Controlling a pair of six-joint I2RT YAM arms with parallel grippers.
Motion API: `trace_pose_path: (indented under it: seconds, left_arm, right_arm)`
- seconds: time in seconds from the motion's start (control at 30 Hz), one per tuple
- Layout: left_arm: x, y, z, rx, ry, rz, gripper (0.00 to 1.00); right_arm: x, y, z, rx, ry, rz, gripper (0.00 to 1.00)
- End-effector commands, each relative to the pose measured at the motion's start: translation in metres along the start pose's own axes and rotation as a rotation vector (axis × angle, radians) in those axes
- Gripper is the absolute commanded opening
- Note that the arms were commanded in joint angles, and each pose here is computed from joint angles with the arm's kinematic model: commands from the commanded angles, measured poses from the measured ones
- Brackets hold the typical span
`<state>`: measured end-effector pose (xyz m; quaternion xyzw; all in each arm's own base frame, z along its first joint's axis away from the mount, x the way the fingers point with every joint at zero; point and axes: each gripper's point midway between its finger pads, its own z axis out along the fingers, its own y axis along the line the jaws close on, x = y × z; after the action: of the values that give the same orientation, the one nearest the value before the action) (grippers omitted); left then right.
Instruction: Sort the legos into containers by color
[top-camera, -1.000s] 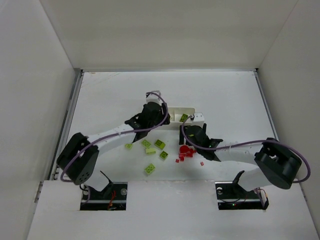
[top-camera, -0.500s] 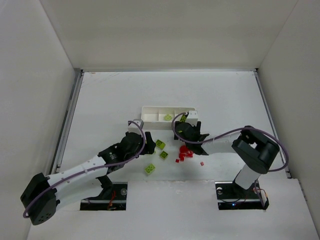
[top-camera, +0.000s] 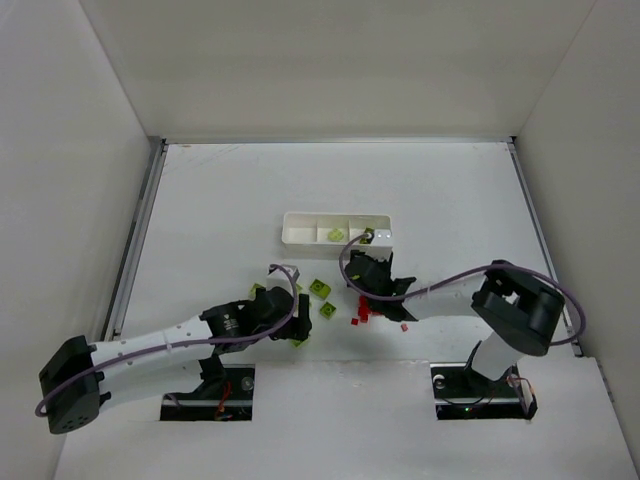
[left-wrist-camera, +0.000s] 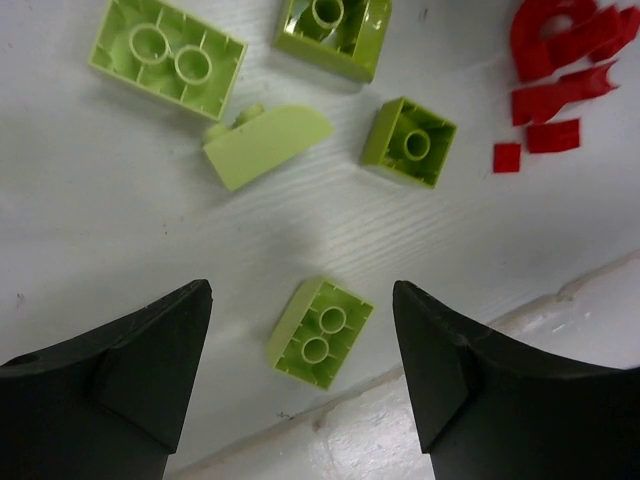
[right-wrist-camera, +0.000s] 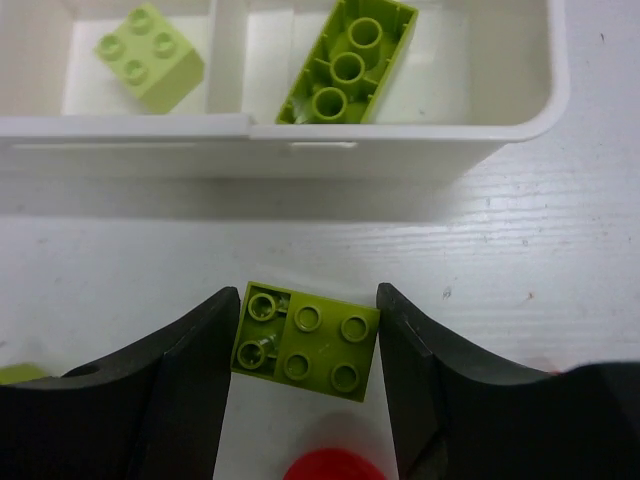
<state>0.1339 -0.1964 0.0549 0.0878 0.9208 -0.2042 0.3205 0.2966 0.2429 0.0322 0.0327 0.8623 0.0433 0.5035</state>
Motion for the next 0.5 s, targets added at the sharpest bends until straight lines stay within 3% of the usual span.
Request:
trace_pose_path:
  seconds: [0.0,0.23,0.47]
  left_arm:
    - [0.020,0.001,0.001,-0.016,0.080,0.031,0.72]
    - [0.025,-0.009,-0.001,0.004,0.093,0.091,0.73]
    - [0.029,-0.006,-0.001,-0.019,0.105,0.114,0.72]
  right_arm:
    - [-0.028,0.012,-0.028,-0.059,-0.038,0.039,0.43]
    - [-0.088,0.025,-0.065,-0.191,-0.115,0.058,0.43]
    - [-0.146,-0.004,-0.014,-0.131,-0.179,0.087,0.44]
